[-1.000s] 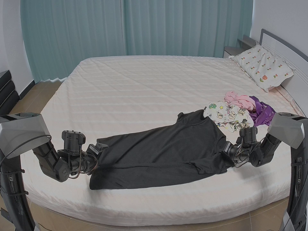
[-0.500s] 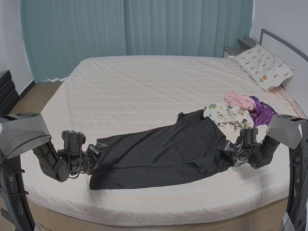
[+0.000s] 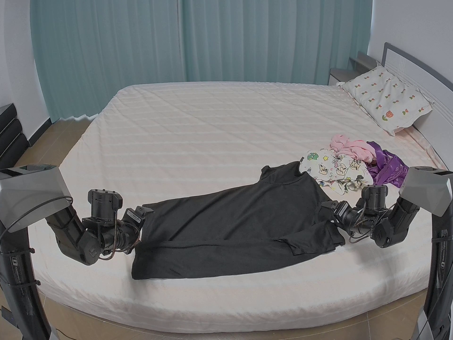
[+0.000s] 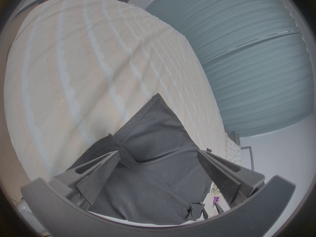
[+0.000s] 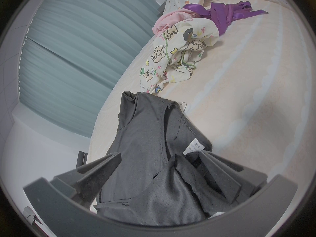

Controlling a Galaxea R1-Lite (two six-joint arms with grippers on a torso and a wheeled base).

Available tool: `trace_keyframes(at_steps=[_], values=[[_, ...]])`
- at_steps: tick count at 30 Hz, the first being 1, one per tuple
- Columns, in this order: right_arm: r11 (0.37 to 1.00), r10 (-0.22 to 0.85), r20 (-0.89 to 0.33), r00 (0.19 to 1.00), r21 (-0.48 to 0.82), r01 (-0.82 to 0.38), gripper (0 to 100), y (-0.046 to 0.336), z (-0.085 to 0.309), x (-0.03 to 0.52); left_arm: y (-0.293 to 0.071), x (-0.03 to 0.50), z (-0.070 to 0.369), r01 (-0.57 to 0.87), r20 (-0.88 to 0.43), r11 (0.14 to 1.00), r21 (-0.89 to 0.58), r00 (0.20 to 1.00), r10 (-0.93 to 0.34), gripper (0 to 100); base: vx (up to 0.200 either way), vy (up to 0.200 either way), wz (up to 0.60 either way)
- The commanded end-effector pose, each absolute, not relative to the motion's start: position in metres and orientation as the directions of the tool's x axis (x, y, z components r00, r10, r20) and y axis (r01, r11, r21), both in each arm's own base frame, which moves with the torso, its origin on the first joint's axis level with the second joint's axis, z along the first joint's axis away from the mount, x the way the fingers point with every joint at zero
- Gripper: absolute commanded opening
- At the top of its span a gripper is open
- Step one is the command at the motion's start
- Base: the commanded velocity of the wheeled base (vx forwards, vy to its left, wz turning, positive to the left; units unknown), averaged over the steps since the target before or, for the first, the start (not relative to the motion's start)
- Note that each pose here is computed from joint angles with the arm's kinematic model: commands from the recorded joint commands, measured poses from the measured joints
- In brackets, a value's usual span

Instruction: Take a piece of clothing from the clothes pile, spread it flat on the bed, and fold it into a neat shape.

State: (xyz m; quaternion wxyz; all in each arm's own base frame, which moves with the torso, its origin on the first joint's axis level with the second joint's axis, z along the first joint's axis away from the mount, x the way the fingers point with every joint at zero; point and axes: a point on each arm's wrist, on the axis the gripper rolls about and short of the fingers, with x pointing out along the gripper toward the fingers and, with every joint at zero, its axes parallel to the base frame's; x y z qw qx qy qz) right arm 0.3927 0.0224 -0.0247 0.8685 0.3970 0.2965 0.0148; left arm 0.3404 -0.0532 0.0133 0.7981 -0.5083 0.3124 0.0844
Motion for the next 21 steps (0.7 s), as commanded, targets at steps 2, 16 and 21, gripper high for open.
trace_keyframes(at_steps=[2,16,21], values=[[0.682,0.261,-0.494,0.829,0.702,0.204,100,0.0218,-0.0214,0.3886,-0.0520,0.3411,0.0126,-0.455,-0.585,0.466,-0.759,0.791,-0.179,100,0.200,0.000,0.00],[0.683,0.261,-0.501,0.825,0.700,0.209,100,0.0222,-0.0244,0.3853,-0.0518,0.3433,0.0131,-0.452,-0.580,0.464,-0.762,0.795,-0.179,100,0.043,0.000,0.00],[0.685,0.267,-0.506,0.820,0.698,0.208,100,0.0250,-0.0247,0.3831,-0.0524,0.3436,0.0123,-0.452,-0.581,0.465,-0.761,0.794,-0.180,100,0.000,-0.160,0.00]])
